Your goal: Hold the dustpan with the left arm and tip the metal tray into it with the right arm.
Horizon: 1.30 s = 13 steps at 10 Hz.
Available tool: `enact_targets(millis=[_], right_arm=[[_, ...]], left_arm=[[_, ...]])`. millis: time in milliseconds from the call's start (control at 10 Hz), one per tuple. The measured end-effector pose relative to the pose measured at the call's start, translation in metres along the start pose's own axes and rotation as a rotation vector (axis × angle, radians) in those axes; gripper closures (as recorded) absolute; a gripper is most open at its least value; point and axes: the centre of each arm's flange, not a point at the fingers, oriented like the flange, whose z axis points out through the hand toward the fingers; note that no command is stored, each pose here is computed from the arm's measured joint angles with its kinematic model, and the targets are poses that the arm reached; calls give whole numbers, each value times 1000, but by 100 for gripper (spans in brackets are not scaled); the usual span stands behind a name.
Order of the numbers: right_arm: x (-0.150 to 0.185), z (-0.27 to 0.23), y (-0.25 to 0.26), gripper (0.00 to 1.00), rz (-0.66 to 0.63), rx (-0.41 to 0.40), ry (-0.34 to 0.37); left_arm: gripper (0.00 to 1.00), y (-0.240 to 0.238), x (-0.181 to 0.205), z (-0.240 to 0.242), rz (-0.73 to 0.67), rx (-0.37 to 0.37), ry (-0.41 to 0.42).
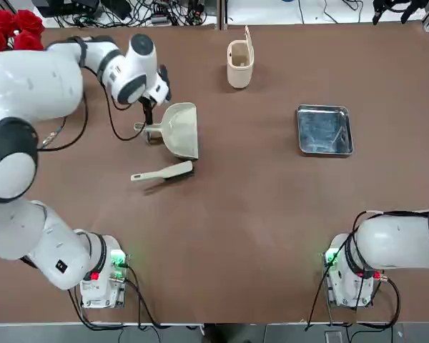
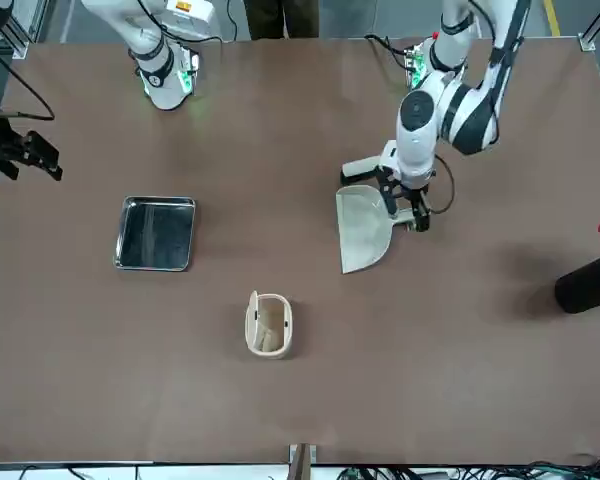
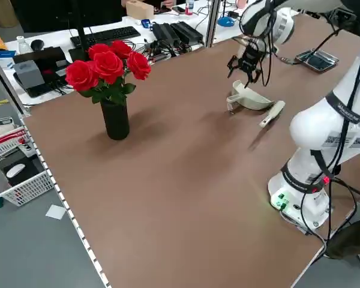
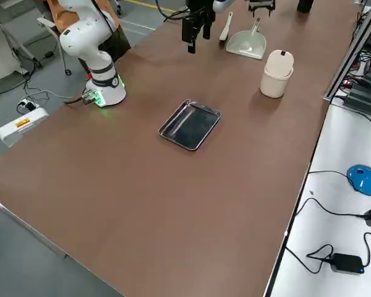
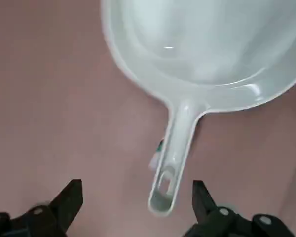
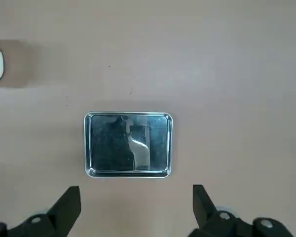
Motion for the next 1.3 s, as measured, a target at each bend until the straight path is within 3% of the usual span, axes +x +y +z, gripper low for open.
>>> enact_targets(millis=[300, 600, 1000, 1300], right_arm=[[1, 0, 0, 0, 1, 0, 6], [0, 0, 1, 0, 1, -1, 1], [0, 0, -1, 0, -6, -1, 3], [0, 2, -3, 0, -15, 0, -6]], left_arm=[[1, -47, -54, -17, -213, 6, 14], [0, -95, -116, -29, -596, -43, -35], [0, -162, -178, -139, -966, -173, -1], [0, -199, -214, -234, -1098, -148, 92]])
